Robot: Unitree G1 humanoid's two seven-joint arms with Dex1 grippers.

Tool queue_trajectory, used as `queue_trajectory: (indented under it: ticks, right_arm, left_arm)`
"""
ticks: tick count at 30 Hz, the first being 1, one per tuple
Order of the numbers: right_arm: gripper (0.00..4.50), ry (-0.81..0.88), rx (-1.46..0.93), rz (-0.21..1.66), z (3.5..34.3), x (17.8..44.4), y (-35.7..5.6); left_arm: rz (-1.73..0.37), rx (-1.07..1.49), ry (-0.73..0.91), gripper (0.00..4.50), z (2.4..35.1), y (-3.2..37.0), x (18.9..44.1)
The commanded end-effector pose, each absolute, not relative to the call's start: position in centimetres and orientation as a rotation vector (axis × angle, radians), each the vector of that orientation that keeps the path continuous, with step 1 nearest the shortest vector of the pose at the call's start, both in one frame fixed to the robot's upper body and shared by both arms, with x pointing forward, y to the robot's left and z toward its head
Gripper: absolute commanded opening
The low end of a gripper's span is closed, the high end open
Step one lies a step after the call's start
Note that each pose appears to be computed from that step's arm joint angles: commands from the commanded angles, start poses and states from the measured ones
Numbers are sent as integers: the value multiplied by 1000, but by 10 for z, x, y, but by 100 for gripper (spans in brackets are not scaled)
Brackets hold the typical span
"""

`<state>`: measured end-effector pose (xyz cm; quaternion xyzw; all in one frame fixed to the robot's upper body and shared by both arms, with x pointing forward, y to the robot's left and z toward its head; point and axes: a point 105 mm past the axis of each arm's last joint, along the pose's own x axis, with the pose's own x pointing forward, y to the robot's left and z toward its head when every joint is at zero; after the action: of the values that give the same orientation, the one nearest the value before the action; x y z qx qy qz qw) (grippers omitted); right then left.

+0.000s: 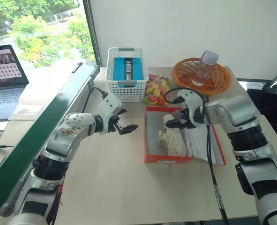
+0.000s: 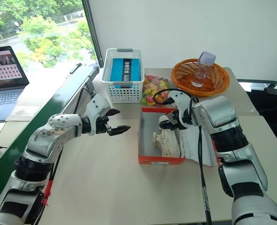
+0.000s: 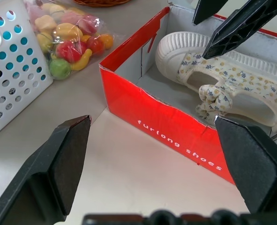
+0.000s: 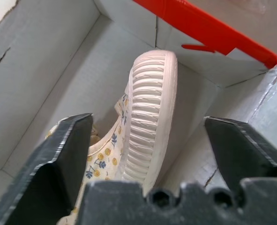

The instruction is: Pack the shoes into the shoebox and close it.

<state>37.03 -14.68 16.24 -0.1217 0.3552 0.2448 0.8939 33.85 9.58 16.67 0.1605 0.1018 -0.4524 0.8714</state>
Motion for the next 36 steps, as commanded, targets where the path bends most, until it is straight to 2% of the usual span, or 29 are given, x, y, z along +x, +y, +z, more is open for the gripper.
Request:
queue_trajectory:
  ticks: [1,5,8,12,17,19,25,31,36]
  right_arm:
    - [446,589,-258,476,205,374,-150]
    - [446,323,-313,449,238,383,-153]
    - [446,217,-321,431,230,383,-163]
    - [446,83,-320,567,236,374,-149]
    - [446,-95,-142,842,268,349,-115]
    - [446,-111,-149,931,269,339,-106]
    - [446,-78,-191,1047,258,332,-96]
    - [446,-36,-204,1173,241,327,-83]
    - [446,-7,-267,1263,225,319,-71]
  left_arm:
    - [-935,341,174,450,182,97,340]
    - [-899,288,171,450,185,103,343]
    - [-797,241,158,450,187,118,350]
    - [-692,195,133,450,191,136,354]
    - [-569,153,93,450,197,158,354]
    - [-530,147,83,450,199,166,350]
    - [-311,216,69,450,200,210,345]
    - [-126,218,89,450,195,253,323]
    - [-47,269,124,450,183,269,307]
